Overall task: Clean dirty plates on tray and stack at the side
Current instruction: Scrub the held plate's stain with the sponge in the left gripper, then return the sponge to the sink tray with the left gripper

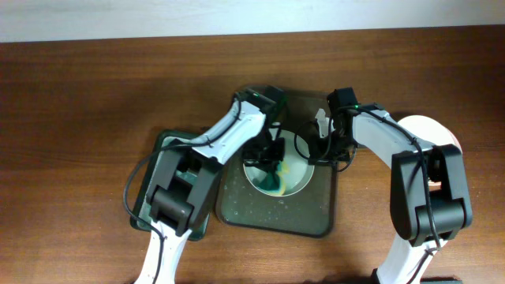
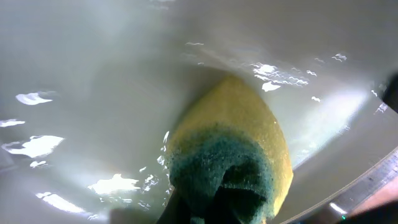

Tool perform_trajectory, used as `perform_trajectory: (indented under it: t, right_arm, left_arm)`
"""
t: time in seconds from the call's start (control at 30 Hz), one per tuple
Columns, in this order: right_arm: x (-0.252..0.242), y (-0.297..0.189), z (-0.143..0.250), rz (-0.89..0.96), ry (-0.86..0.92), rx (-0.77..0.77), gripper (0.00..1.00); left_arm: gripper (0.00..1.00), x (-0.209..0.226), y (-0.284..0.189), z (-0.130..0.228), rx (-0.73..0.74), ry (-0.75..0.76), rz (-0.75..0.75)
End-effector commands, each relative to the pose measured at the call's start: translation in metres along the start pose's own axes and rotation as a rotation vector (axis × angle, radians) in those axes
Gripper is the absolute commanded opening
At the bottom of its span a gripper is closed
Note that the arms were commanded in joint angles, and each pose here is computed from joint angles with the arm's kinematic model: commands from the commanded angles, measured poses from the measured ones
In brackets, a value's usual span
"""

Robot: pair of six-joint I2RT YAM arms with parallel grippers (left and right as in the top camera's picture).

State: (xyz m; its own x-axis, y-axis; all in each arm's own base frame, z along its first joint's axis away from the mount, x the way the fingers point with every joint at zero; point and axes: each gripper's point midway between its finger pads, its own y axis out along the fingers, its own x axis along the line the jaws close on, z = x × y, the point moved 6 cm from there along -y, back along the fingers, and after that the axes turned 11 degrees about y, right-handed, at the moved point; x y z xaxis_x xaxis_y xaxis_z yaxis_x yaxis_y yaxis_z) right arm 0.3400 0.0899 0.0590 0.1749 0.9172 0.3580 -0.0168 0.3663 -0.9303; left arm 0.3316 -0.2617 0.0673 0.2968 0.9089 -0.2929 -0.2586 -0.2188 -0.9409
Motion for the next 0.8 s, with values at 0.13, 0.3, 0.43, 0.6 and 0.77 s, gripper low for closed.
perform_trajectory:
  t: [0.13,0.3,0.43,0.6,0.77]
  right_arm:
    - [-0.013,0.007,-0.002,0.075,0.022,0.001,0.04]
    - [-0.014,0.007,-0.001,0.076,0.023,0.005,0.04]
    - [-0.014,0.007,0.000,0.077,0.024,0.007,0.04]
    - [-0.014,0.007,0.000,0.078,0.025,0.011,0.04]
    - [-0.014,0.007,0.000,0.078,0.025,0.011,0.04]
  left_arm:
    - [0.00,0.075,-0.036,-0.023,-0.120,-0.130,-0.229]
    - [0.00,0.061,-0.078,-0.025,-0.193,-0.141,-0.214]
    - [0.00,0.048,-0.127,-0.010,-0.247,-0.098,-0.209]
    - [0.00,0.084,-0.191,0.034,-0.295,-0.179,-0.421]
    - [0.00,0.132,-0.206,0.061,-0.213,-0.297,-0.533]
